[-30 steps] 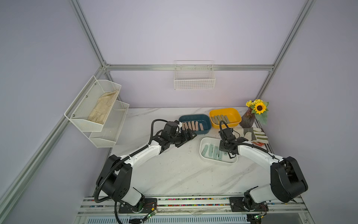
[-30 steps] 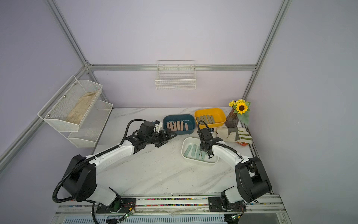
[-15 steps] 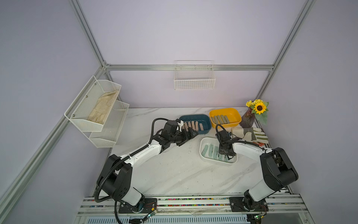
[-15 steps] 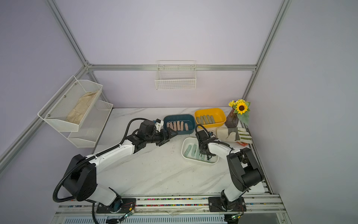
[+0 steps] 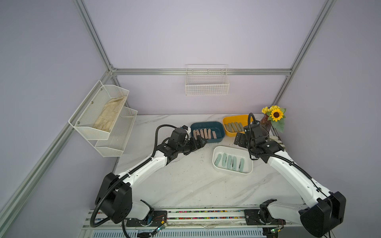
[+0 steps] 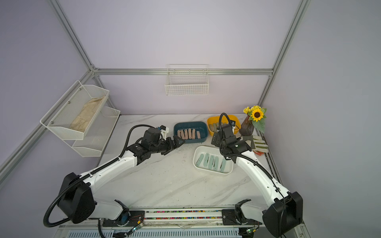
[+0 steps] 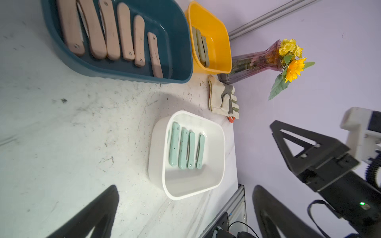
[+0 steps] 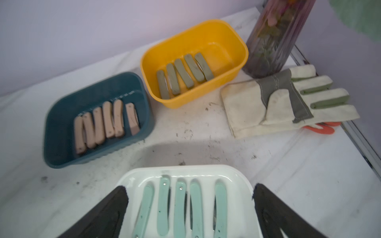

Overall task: Place the fruit knives into the storage box by color
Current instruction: Place the fruit knife in the storage box, then reset both arms

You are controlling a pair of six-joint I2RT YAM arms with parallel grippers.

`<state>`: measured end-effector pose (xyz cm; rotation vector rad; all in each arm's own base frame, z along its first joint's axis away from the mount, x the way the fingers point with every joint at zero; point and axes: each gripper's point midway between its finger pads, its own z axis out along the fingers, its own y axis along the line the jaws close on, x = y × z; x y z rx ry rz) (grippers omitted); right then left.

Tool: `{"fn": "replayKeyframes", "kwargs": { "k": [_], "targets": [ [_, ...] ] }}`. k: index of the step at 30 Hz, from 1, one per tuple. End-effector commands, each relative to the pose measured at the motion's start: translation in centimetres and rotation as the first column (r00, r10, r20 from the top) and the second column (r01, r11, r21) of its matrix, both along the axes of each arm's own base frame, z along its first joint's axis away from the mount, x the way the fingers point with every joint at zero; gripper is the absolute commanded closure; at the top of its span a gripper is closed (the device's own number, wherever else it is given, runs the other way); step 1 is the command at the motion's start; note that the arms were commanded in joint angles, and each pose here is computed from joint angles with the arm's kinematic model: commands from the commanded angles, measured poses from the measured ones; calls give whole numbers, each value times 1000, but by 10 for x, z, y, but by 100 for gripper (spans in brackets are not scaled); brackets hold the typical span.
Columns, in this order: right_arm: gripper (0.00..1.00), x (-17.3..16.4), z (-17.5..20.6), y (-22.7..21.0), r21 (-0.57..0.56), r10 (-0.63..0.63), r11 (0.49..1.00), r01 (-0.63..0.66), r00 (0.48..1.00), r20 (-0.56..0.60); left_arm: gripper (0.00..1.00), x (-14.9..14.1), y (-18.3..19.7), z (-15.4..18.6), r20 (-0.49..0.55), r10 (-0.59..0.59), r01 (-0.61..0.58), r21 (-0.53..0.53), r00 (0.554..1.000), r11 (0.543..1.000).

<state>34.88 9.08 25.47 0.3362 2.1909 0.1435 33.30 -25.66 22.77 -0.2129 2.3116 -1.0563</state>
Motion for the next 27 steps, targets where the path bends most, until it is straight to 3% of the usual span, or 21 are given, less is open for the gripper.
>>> {"fn": "replayKeyframes", "kwargs": {
  "k": [1, 5, 7, 10, 13, 15, 22, 25, 27],
  "targets": [
    [3, 12, 33, 14, 55, 59, 996, -65, 991, 119, 0, 12, 46, 64, 227, 143, -170, 107, 963, 980],
    [3, 23, 70, 6, 89, -15, 996, -11, 959, 283, 0, 7, 109, 80, 394, 253, -376, 273, 883, 886],
    [3, 26, 87, -8, 108, -96, 992, 59, 921, 377, 0, 1, 142, 90, 497, 298, -494, 327, 815, 806],
    [3, 35, 94, -20, 75, -139, 990, 118, 877, 459, 0, -7, 188, 95, 610, 368, -646, 327, 702, 690],
    [3, 49, 86, -25, -14, -115, 990, 140, 864, 489, 0, -14, 223, 96, 696, 405, -744, 281, 593, 607],
    [3, 54, 76, -33, -54, -110, 986, 159, 857, 503, 0, -17, 242, 92, 732, 406, -785, 279, 547, 553],
    [3, 64, 10, -84, -142, -182, 948, 285, 851, 492, 0, -8, 282, 47, 722, 370, -806, 463, 585, 369],
    [3, 69, -21, -88, -199, -168, 937, 288, 867, 468, 0, 3, 280, 22, 692, 341, -769, 531, 636, 356],
    [3, 71, -38, -87, -230, -151, 932, 282, 875, 460, 0, 10, 283, 4, 685, 330, -759, 564, 650, 324]
  ]
}}
